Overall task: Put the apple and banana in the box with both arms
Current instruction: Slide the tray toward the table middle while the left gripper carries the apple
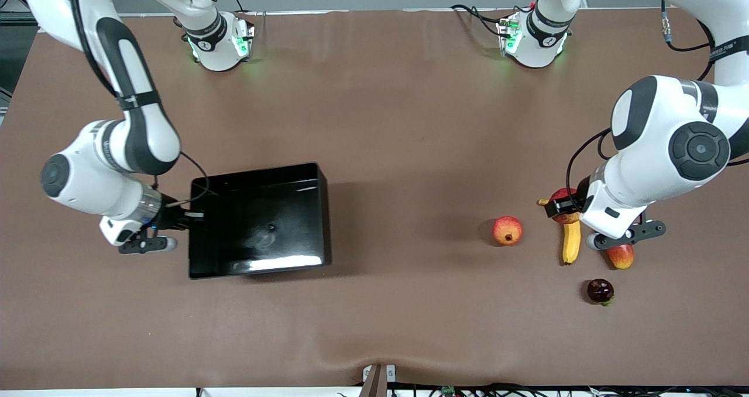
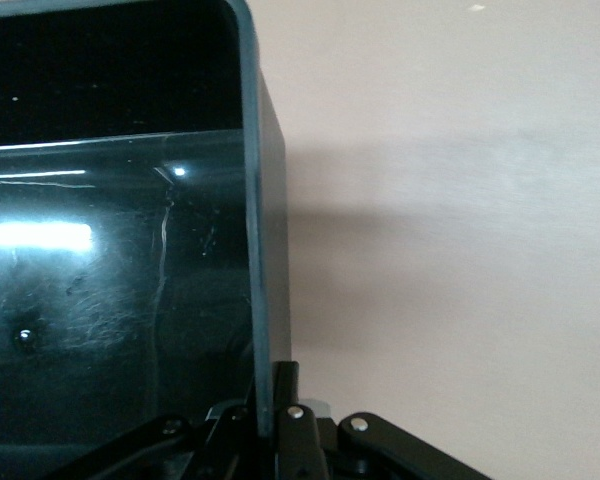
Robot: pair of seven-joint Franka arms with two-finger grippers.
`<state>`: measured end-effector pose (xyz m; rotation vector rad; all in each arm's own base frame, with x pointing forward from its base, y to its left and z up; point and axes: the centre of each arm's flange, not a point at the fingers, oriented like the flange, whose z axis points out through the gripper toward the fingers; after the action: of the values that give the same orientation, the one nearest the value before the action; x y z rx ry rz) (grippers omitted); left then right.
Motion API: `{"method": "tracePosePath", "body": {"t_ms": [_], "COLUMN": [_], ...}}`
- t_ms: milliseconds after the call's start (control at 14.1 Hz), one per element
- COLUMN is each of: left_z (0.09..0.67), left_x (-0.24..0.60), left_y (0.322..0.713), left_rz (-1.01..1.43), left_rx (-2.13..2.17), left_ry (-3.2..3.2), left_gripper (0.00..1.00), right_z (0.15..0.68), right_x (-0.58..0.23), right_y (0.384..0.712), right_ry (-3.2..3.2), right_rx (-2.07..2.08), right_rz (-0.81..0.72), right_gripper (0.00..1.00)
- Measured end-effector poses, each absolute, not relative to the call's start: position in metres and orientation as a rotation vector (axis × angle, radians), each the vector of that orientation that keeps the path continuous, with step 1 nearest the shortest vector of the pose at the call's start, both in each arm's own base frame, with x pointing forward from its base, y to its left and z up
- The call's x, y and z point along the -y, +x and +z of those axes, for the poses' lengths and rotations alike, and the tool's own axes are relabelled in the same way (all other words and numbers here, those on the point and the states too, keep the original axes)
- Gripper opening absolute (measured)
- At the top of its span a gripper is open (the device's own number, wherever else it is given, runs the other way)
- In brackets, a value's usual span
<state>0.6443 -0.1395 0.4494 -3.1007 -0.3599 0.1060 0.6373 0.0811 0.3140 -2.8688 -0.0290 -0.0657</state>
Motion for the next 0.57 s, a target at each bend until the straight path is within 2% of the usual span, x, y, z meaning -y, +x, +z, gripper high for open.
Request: {"method": "tracePosePath", "body": {"t_ms": [568], "left_z": [0.478], "left_x": [0.195], "left_y": [0.632], "left_rz": [0.059], "left_rx": [0.474], "left_ry": [-3.129], "left_gripper": [0.72], "right_z": [0.319], "right_x": [-0.208], "right_y": [0.609], "right_ry": [-3.019], "right_rx": [-0.057], "right_rz": [-0.047], "right_gripper": [0.03]}}
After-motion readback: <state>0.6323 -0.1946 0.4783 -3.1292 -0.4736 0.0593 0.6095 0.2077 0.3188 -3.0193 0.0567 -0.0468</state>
